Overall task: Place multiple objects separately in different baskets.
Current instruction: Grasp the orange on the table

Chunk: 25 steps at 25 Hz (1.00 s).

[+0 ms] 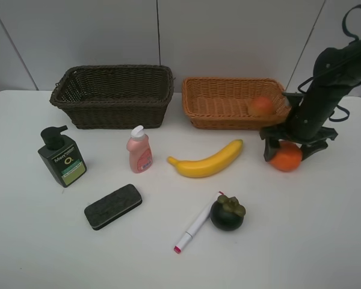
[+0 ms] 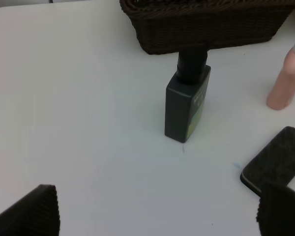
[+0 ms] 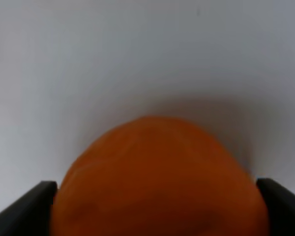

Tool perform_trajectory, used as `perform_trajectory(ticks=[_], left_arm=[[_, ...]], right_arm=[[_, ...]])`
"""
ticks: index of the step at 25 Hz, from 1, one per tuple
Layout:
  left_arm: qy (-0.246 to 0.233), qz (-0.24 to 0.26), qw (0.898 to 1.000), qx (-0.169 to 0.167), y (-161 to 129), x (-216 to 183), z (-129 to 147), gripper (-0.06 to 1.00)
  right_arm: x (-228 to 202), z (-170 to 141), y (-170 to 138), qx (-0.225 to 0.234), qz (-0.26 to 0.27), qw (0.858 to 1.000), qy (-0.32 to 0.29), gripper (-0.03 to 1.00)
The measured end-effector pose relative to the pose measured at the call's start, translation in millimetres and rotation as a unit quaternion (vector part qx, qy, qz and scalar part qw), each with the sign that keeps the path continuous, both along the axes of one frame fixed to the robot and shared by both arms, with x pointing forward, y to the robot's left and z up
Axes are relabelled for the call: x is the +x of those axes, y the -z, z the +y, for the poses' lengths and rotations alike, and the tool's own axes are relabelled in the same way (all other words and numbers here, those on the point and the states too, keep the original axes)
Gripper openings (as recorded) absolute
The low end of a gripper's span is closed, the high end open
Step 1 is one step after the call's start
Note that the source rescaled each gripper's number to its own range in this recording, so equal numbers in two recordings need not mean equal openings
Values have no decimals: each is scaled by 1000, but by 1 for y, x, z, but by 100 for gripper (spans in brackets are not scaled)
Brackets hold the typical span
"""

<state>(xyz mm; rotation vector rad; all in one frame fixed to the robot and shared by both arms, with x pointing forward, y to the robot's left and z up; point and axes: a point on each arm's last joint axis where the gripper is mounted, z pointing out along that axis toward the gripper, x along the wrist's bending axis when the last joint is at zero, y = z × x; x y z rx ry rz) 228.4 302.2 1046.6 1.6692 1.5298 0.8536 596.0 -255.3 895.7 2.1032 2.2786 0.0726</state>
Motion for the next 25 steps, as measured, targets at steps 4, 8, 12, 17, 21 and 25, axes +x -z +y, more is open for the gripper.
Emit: perform_trajectory(ticks=[4,8,12,17,21,25], left_arm=[[0,0,1000,0,0,0,0,100],[0,0,1000,0,0,0,0,100],[0,0,1000,0,0,0,0,100],[0,0,1000,0,0,0,0,100],[0,0,1000,0,0,0,0,100],[0,0,1000,0,0,0,0,100]], right_arm=[[0,0,4,-1,6,1000,0,98],[0,0,4,-1,6,1000,0,97],[-1,0,4,1,12,1000,2,87],[-2,1,4,5,17,1000,7,87],[-2,1,4,6,17,1000,7,87],[-3,1,-13,8,-3,1000,7,87]])
